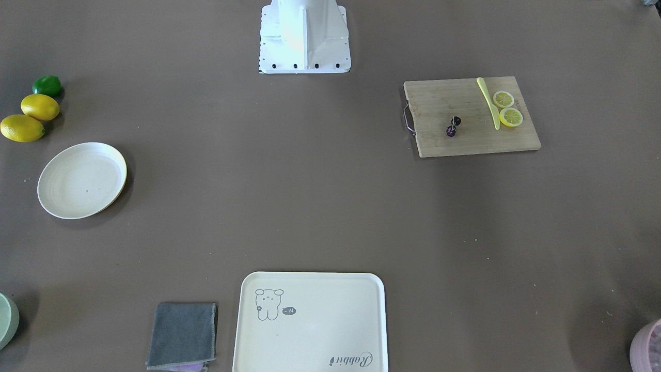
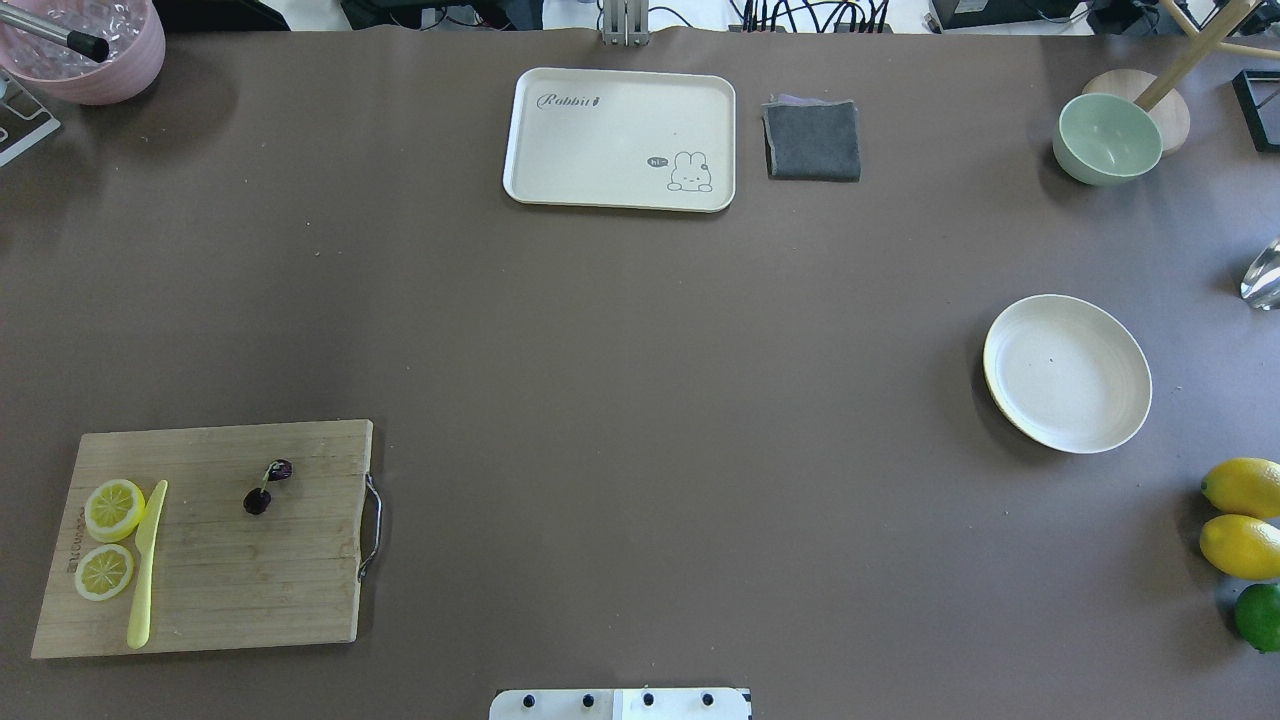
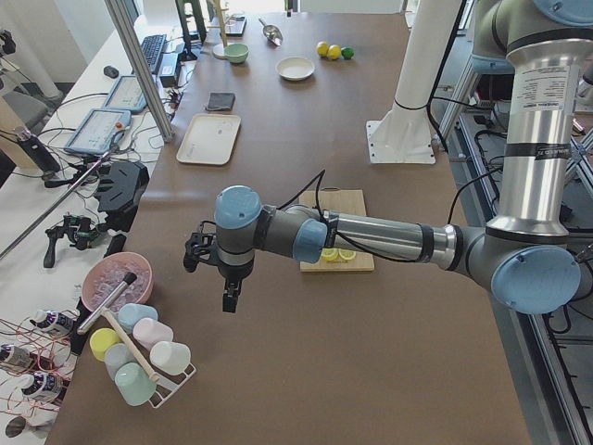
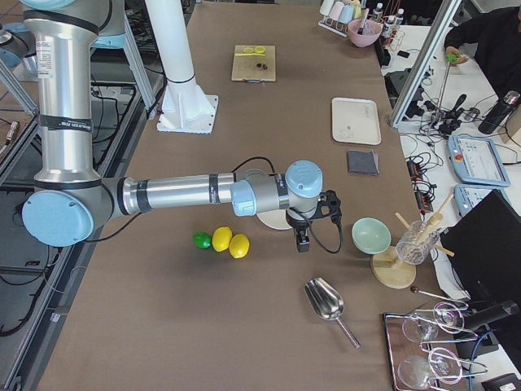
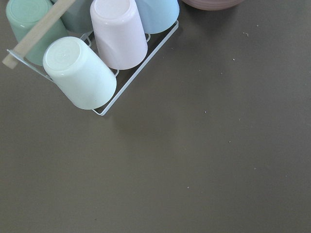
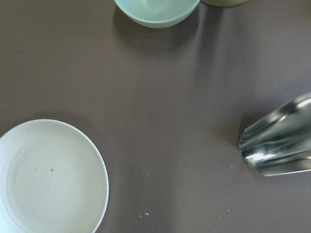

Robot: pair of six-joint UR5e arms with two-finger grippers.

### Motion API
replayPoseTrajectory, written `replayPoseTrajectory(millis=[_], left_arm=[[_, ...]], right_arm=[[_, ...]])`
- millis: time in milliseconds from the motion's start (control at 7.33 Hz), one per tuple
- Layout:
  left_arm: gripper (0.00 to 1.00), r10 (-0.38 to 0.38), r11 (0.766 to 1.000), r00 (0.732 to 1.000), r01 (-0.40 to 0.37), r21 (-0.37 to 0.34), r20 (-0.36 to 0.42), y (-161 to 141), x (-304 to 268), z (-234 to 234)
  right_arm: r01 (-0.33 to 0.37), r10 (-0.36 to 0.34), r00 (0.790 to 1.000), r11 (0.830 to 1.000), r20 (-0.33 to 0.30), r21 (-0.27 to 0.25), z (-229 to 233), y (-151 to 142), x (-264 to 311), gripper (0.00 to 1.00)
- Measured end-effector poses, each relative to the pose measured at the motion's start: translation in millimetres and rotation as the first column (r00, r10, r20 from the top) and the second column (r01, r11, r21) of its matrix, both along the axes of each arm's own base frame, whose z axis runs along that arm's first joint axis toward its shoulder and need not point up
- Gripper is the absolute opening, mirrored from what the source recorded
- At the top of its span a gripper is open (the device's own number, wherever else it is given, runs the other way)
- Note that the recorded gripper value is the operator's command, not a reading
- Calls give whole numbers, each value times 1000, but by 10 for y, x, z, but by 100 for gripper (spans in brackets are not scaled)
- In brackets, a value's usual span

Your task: Place red cherry on plate

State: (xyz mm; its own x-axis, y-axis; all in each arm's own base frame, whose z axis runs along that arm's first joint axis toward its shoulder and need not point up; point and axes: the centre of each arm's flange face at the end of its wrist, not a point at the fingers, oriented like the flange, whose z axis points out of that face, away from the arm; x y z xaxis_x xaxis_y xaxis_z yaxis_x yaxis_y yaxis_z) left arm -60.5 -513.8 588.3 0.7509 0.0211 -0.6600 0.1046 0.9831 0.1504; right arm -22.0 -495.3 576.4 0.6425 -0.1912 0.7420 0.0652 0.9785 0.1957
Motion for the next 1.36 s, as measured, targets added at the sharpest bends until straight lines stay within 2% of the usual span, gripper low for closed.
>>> replayPoseTrajectory(millis=[273,545,818,1227,1364], left_arm=[[98,0,1000,1000,0,-1,1,-2,0,7],[98,0,1000,1000,0,-6,1,-2,0,30],[98,0,1000,1000,0,-6,1,-2,0,34],[98,0,1000,1000,0,-7,1,-2,0,37],[98,0,1000,1000,0,-7,1,-2,0,39]], right_arm=[[9,-9,1000,1000,2,23,-95,-24,-781,100],[26,-27,999,999,17,45,85,-44,-1274,100],[38,-41,999,996,34,76,370,17,-1395,100],[71,-73,997,993,23,91,456,70,-1611,98],[82,-85,996,992,21,93,460,88,-1670,82]])
